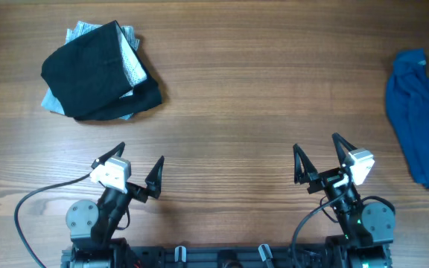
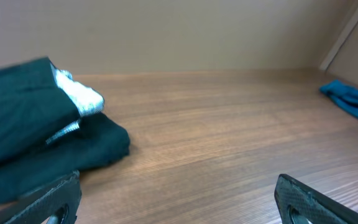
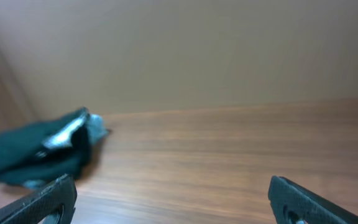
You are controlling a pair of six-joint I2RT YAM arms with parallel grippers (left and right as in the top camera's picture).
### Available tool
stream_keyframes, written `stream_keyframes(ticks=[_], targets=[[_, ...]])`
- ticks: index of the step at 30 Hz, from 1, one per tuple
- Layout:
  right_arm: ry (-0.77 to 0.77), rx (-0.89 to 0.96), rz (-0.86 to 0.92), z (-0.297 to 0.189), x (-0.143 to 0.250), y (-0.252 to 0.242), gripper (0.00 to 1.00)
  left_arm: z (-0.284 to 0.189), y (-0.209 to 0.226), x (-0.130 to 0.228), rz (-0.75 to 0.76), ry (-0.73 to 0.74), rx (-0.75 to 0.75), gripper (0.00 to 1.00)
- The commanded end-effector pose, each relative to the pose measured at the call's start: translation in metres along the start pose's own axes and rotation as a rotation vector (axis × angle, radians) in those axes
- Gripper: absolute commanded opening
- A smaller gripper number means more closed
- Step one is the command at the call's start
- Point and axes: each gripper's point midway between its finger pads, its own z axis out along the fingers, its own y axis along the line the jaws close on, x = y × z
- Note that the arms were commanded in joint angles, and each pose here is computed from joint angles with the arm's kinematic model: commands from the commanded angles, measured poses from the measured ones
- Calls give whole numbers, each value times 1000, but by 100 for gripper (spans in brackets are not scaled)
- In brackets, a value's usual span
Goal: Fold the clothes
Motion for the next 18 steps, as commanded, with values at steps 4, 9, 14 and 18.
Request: stream_keyframes(ticks=[4,9,14,18], targets=[[12,-54,104,7,-74,25,100,-8,-10,-56,-89,16,12,100],[297,115,179,45,-78,2,100,9,-4,-81,-188,210,-7,100],[731,197,93,99,-46,-26,100,36,8,-103,-332,497,-45,100],[908,181,156,121,-20,-29,100,53,16,-105,-406,643,-61,100]])
